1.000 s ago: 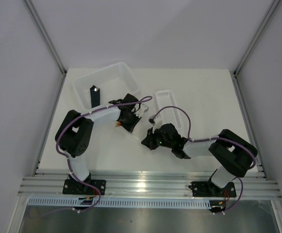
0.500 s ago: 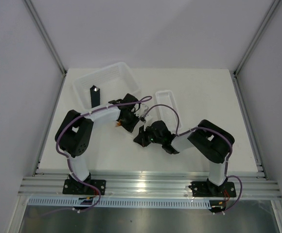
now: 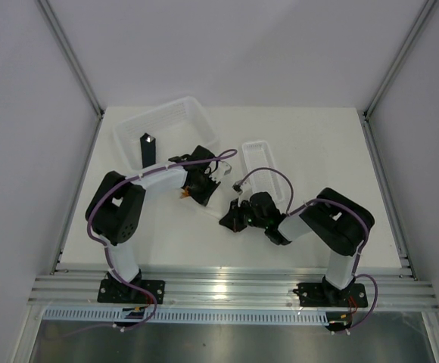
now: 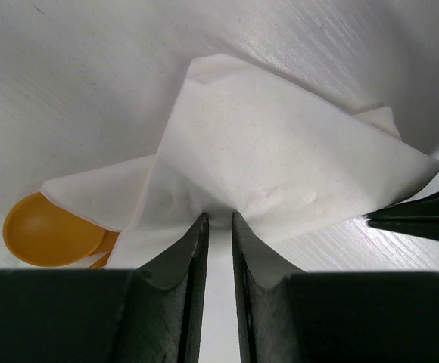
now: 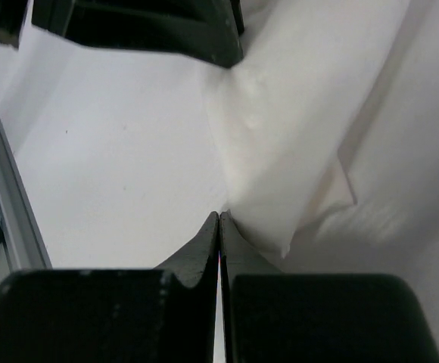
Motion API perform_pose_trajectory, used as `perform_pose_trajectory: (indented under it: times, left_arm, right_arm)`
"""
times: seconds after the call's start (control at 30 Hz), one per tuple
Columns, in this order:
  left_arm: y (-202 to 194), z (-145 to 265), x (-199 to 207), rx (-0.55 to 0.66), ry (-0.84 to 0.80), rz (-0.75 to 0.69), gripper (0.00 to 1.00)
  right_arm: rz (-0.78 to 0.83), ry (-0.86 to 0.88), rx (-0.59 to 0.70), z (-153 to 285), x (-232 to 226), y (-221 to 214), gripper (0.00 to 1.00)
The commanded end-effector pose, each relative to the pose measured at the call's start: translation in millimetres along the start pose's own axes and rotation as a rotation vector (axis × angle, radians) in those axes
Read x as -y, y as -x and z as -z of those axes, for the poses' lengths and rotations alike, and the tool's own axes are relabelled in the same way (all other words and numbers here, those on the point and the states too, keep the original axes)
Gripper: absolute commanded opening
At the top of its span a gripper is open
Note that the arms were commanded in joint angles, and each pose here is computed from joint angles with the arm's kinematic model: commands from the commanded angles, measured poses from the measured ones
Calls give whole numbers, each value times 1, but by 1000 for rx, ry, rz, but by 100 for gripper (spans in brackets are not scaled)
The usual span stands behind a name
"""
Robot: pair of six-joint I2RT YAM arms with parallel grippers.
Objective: Place the utensils on the paper napkin and roll it up
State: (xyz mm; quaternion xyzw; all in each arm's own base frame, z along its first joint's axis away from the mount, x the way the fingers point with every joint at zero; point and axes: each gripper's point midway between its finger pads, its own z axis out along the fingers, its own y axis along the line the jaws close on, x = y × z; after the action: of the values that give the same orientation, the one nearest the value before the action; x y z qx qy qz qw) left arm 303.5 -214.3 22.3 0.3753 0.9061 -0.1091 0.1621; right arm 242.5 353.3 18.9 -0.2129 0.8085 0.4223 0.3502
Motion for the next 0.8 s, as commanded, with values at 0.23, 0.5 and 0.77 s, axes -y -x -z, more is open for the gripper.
perform_pose_trajectory:
  times: [0.23,0.5,0.77]
  left_arm:
    - [-20,-12,1,-53,-21,-21,21]
    - [-16,-9,3,-44,-36,-23,21]
    - [-15,-8,6,-35,-47,-21,21]
  right_arm:
    - [98,162,126,14,-59,53,0]
    - [75,137,151,-24,-30,59,0]
    - [53,27,67,-46,-6,38,0]
